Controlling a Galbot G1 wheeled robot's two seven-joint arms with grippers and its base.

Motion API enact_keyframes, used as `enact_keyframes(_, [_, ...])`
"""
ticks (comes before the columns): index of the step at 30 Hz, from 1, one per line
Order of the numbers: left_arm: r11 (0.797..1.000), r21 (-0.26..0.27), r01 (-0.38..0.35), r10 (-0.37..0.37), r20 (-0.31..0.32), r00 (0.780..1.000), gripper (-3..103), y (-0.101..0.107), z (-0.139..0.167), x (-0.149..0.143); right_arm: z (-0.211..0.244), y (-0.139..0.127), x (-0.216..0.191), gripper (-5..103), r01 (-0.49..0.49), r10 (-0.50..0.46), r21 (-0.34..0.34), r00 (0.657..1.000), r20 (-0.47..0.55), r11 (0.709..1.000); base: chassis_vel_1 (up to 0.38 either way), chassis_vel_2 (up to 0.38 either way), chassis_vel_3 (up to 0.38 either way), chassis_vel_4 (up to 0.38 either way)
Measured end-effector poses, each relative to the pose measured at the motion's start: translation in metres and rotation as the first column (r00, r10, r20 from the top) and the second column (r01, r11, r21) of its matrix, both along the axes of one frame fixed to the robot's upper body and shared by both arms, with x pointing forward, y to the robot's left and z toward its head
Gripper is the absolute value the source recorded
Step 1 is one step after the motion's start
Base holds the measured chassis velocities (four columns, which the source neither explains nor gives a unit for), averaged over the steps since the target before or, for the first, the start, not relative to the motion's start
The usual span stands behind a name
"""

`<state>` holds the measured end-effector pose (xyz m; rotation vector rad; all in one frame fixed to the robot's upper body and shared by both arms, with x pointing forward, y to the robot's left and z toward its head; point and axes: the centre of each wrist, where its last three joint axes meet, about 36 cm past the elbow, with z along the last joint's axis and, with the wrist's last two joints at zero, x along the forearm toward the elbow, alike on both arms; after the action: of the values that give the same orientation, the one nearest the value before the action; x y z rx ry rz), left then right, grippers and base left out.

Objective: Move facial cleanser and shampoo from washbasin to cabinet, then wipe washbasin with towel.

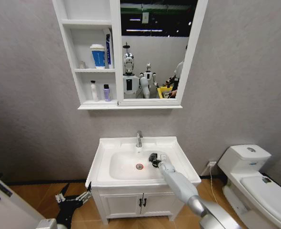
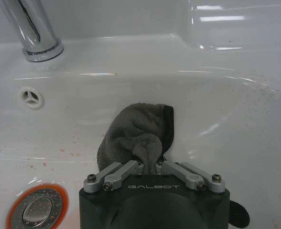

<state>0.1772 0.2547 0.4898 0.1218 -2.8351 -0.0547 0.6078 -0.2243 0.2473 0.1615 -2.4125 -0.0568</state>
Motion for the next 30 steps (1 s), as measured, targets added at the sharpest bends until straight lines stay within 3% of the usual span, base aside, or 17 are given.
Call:
enact_keyframes(8, [1.000, 0.000, 0.000, 0.000, 0.000, 1.000, 100, 0.000, 0.000, 0.000, -0.005, 0.022, 0.002, 5, -0.080, 0.078, 0.093, 0.997, 0.030, 0.992, 0.000, 0.000, 0.000, 0.000])
enact_keyframes(10, [1.000, 0.000, 0.000, 0.000, 0.000, 1.000, 100, 0.000, 0.000, 0.000, 0.005, 0.040, 0.002, 5, -0.105, 0.097, 0.189, 0.994, 0.051, 0.976, 0.000, 0.000, 0.000, 0.000])
enact_keyframes(11, [1.000, 0.000, 0.000, 0.000, 0.000, 1.000, 100, 0.000, 0.000, 0.000, 0.005, 0.040, 0.002, 5, -0.105, 0.097, 0.189, 0.994, 0.051, 0.976, 0.000, 0.000, 0.000, 0.000])
enact_keyframes(13, [1.000, 0.000, 0.000, 0.000, 0.000, 1.000, 100, 0.000, 0.000, 0.000, 0.017, 0.053, 0.000, 5, -0.100, 0.089, 0.278, 0.995, 0.050, 0.955, 0.000, 0.000, 0.000, 0.000])
enact_keyframes(16, [1.000, 0.000, 0.000, 0.000, 0.000, 1.000, 100, 0.000, 0.000, 0.000, 0.034, 0.061, -0.002, 5, -0.071, 0.073, 0.311, 0.997, 0.005, 0.948, 0.000, 0.000, 0.000, 0.000])
enact_keyframes(21, [1.000, 0.000, 0.000, 0.000, 0.000, 1.000, 100, 0.000, 0.000, 0.000, 0.045, 0.060, -0.009, 5, -0.035, 0.050, 0.263, 0.997, -0.054, 0.964, 0.000, 0.000, 0.000, 0.000])
enact_keyframes(26, [1.000, 0.000, 0.000, 0.000, 0.000, 1.000, 100, 0.000, 0.000, 0.000, 0.052, 0.038, -0.031, 5, 0.047, -0.039, 0.126, 0.997, -0.068, 0.991, 0.000, 0.000, 0.000, 0.000])
enact_keyframes(27, [1.000, 0.000, 0.000, 0.000, 0.000, 1.000, 100, 0.000, 0.000, 0.000, 0.052, 0.038, -0.031, 5, 0.047, -0.039, 0.126, 0.997, -0.068, 0.991, 0.000, 0.000, 0.000, 0.000])
enact_keyframes(29, [1.000, 0.000, 0.000, 0.000, 0.000, 1.000, 100, 0.000, 0.000, 0.000, 0.053, 0.014, -0.041, 5, 0.095, -0.094, 0.017, 0.994, -0.047, 0.995, 0.000, 0.000, 0.000, 0.000])
enact_keyframes(30, [1.000, 0.000, 0.000, 0.000, 0.000, 1.000, 100, 0.000, 0.000, 0.000, 0.053, 0.014, -0.041, 5, 0.095, -0.094, 0.017, 0.994, -0.047, 0.995, 0.000, 0.000, 0.000, 0.000])
